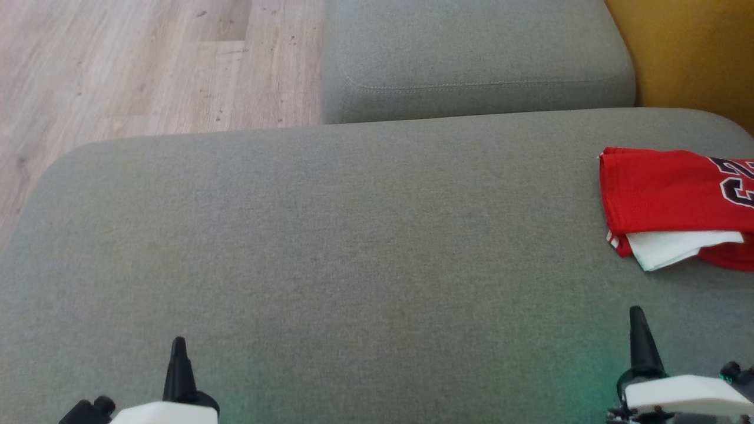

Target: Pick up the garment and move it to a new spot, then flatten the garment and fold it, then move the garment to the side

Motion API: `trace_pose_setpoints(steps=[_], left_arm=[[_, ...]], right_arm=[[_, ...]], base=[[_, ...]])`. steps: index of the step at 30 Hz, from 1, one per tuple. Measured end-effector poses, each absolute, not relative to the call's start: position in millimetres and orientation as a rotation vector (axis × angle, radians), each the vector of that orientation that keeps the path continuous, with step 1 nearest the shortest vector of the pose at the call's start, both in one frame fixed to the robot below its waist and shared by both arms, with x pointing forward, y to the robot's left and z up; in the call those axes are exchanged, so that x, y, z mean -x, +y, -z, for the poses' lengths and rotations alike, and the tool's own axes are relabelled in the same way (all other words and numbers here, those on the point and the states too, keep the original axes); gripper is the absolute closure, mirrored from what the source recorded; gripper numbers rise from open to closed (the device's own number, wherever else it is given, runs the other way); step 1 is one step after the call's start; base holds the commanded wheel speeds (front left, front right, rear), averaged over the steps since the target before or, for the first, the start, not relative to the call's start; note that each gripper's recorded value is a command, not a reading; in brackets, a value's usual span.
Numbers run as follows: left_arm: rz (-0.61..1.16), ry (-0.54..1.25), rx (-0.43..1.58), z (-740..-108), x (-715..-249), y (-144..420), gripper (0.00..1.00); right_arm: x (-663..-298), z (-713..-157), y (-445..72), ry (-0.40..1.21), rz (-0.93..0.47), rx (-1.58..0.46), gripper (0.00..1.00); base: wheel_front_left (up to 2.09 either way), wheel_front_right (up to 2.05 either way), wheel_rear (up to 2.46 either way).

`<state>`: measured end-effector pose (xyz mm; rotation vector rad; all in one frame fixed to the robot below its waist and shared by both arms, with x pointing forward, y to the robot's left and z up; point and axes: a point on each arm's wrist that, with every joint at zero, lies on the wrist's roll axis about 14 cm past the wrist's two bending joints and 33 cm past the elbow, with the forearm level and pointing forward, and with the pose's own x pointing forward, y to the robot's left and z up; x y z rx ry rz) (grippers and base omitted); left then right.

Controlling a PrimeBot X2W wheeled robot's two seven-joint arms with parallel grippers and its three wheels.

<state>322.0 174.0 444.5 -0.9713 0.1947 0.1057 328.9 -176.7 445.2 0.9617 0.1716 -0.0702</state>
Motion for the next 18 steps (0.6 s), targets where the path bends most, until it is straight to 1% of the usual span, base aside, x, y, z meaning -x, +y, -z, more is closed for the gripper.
trace_pose_setpoints(steps=[18], left_arm=[[-0.104, 0.191, 1.192, -449.1, -338.0, 176.4, 1.00]], right_arm=[[-348.0, -457.3, -186.0, 0.131, 0.093, -1.192, 1.00]], base=[[0.00, 0.00, 0.00]])
